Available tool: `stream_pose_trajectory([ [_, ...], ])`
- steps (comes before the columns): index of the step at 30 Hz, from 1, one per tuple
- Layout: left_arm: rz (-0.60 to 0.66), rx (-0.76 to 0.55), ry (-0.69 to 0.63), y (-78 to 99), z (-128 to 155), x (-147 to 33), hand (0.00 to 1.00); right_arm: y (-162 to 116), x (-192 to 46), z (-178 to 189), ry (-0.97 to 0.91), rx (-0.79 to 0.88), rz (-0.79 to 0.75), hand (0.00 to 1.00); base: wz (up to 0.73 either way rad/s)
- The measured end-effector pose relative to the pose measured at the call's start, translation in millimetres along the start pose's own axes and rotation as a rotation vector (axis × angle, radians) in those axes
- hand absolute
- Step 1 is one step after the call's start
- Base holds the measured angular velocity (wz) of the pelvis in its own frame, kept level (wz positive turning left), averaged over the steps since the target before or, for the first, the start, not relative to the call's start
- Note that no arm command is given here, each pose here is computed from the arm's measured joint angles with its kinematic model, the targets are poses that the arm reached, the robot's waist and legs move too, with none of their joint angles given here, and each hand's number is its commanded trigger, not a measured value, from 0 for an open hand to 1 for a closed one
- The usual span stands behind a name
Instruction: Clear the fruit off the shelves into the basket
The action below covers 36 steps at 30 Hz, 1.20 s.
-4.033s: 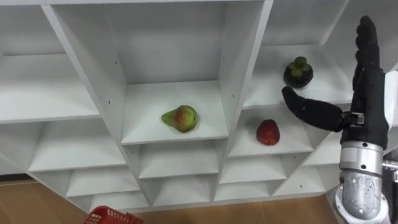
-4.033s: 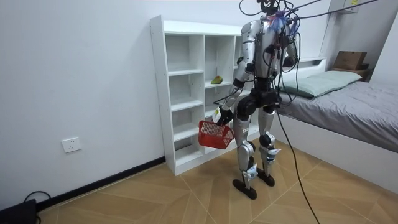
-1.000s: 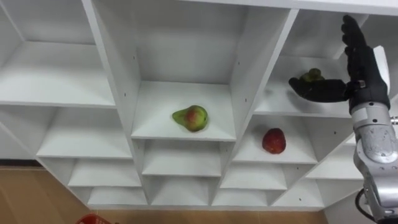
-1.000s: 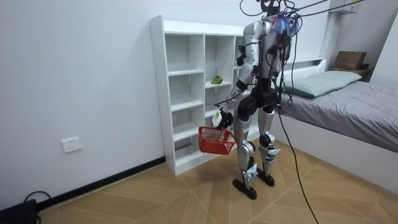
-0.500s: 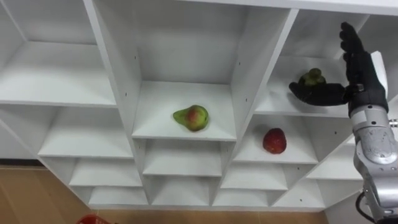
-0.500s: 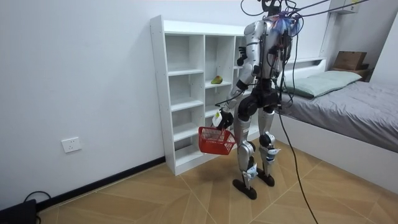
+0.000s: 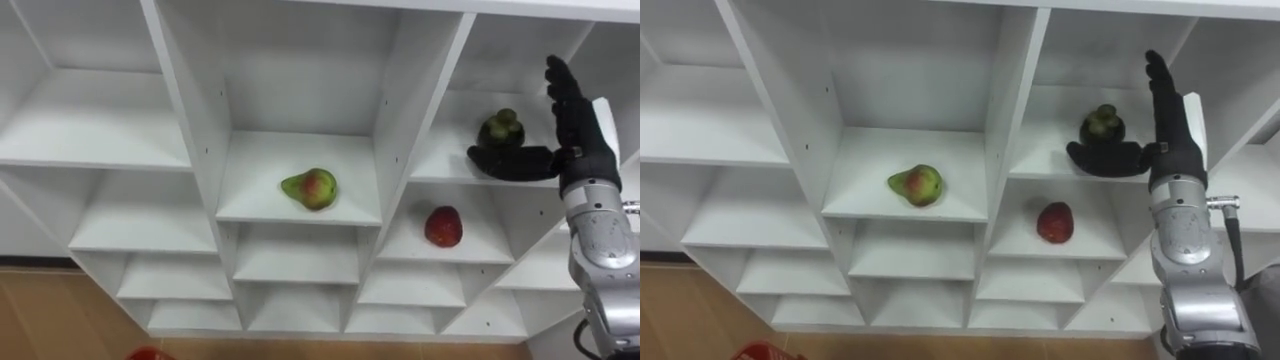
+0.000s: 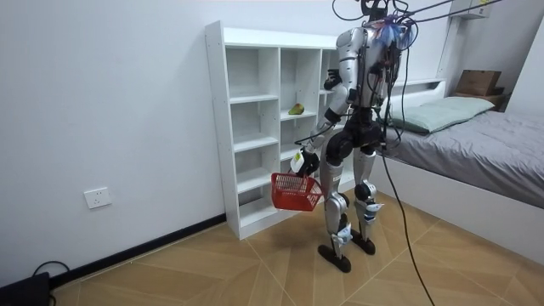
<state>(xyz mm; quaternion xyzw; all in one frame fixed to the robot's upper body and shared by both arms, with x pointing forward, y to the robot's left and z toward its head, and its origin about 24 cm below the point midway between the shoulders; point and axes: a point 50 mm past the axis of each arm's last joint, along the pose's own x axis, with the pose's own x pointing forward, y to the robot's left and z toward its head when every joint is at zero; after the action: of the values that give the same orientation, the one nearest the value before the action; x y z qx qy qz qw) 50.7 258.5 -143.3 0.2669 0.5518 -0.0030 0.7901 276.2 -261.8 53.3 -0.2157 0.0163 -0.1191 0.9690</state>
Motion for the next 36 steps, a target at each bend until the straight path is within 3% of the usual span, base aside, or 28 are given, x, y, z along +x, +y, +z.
stream_pose_trajectory([
  [8,-0.025,0.003,0.039,-4.6,-8,0.4,1.0,3,-2,-17,0.07,-0.034,0.035,0.0,0.0],
  [36,-0.061,0.014,0.046,-6.4,-8,0.8,1.0,9,-2,-24,0.107,-0.051,0.133,0.0,0.0],
])
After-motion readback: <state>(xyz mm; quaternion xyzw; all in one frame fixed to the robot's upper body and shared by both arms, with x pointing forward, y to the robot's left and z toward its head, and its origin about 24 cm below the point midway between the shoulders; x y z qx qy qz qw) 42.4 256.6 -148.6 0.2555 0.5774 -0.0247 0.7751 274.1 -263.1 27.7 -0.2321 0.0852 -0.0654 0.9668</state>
